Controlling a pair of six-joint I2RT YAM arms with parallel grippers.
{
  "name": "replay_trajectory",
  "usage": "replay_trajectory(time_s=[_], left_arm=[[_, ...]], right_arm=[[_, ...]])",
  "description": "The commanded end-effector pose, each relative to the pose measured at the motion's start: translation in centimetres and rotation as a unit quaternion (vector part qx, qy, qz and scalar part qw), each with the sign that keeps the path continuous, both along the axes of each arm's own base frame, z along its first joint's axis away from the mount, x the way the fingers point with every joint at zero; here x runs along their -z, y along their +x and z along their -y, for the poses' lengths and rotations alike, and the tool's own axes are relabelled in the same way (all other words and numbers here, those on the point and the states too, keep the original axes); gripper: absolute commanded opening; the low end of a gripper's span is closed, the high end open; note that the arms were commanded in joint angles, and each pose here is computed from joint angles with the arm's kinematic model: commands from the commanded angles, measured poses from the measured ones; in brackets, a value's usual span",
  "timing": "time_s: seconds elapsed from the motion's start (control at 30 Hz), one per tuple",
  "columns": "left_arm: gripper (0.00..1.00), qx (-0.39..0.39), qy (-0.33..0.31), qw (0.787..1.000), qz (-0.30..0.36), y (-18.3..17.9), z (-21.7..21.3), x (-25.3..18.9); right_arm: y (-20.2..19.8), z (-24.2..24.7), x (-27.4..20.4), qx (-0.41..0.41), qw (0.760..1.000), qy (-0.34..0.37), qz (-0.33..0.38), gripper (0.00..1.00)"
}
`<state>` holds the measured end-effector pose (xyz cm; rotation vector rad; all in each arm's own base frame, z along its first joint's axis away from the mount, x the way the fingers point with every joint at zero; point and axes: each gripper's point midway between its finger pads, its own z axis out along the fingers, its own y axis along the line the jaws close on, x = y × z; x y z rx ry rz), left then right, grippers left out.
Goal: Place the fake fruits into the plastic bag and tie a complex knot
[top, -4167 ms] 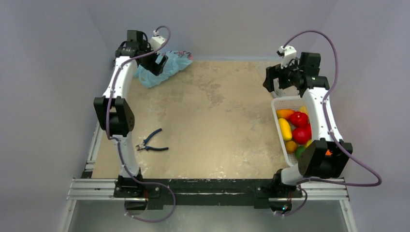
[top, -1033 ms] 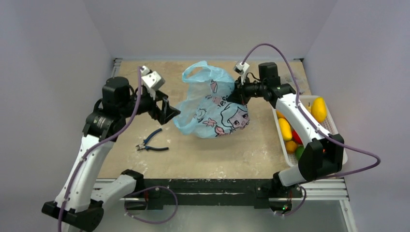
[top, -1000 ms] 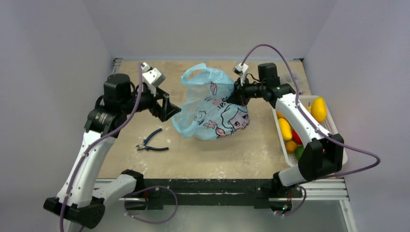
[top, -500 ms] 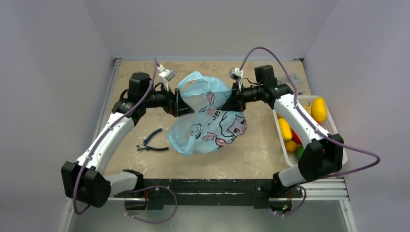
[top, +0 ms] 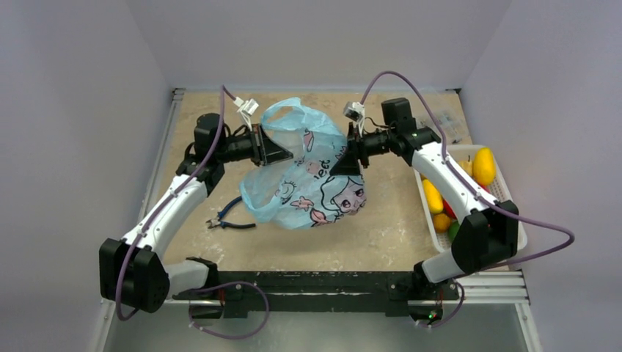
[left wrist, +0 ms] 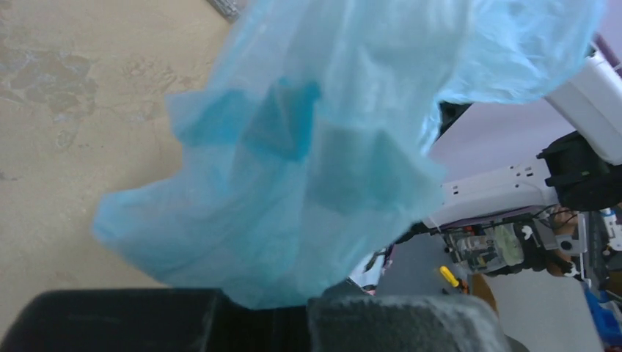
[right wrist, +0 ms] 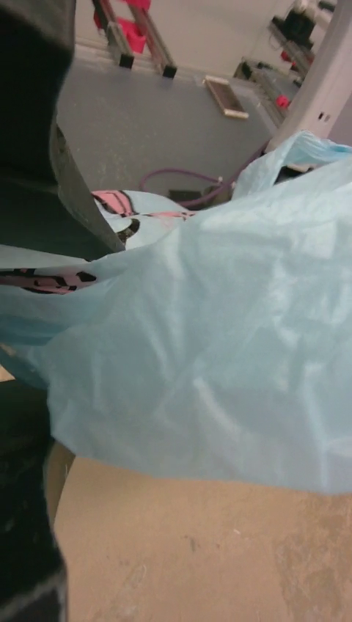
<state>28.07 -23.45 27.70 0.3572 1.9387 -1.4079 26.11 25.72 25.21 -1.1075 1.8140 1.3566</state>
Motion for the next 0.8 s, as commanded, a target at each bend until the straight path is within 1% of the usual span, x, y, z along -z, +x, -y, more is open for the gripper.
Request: replay_trajectory(time_s=[0.0,0.03,0.07,0.13,0.17,0.23,0.27,0.33,0.4,0.47,0.53,0.63,0.67,0.77], left_arm=[[0.00,0.005,-0.038,0.999,-0.011,-0.8,0.2,-2.3],[0.00,-0.002,-0.029,0.999,-0.031,-1.0,-0.1,-1.7],[0.00,-0.010,-0.023,0.999,-0.049,-1.2,-0.5,-1.2],[0.00,-0.019,-0.017,0.997,-0.079,-1.9,-0.8,-0.3],[0.00,-0.022,-0.016,0.996,-0.089,-2.1,-0.9,0.0],[0.00,-0.030,-0.019,0.994,-0.101,-2.3,-1.0,0.3],[0.00,-0.037,-0.019,0.993,-0.106,-2.2,-1.1,0.5],[0.00,-0.056,-0.018,0.990,-0.125,-1.8,-1.3,0.6],[0.00,-0.070,-0.024,0.986,-0.148,-1.3,-1.4,0.9],[0.00,-0.079,-0.034,0.980,-0.179,-0.9,-1.4,1.3],[0.00,-0.079,-0.040,0.976,-0.199,-0.6,-1.3,1.7],[0.00,-0.074,-0.043,0.976,-0.199,-0.1,-1.0,1.4],[0.00,-0.072,-0.044,0.977,-0.198,0.0,-1.0,1.3],[0.00,-0.059,-0.048,0.978,-0.196,0.0,-0.6,1.0]], right_arm=[[4.5,0.7,0.7,0.081,0.996,-0.039,-0.004,0.66],[5.8,1.5,0.1,0.106,0.993,-0.049,0.007,0.74],[6.7,2.3,-0.8,0.125,0.990,-0.054,0.024,0.77],[7.8,3.5,-2.9,0.168,0.980,-0.065,0.084,0.94],[8.1,4.1,-4.1,0.189,0.973,-0.065,0.117,0.98],[8.5,5.0,-7.0,0.234,0.955,-0.045,0.178,0.99],[8.2,5.1,-8.4,0.243,0.947,-0.030,0.205,0.99],[7.4,4.9,-10.9,0.247,0.936,-0.007,0.252,0.99],[6.0,4.3,-12.1,0.230,0.931,-0.006,0.283,0.98],[4.1,3.4,-12.5,0.202,0.931,-0.009,0.305,0.93],[2.3,2.6,-12.1,0.174,0.932,-0.005,0.317,0.91],[0.4,0.8,-10.8,0.146,0.930,-0.008,0.337,0.94],[0.3,-0.1,-10.5,0.141,0.926,-0.012,0.350,0.96],[0.1,-2.7,-10.4,0.126,0.909,-0.016,0.396,0.98]])
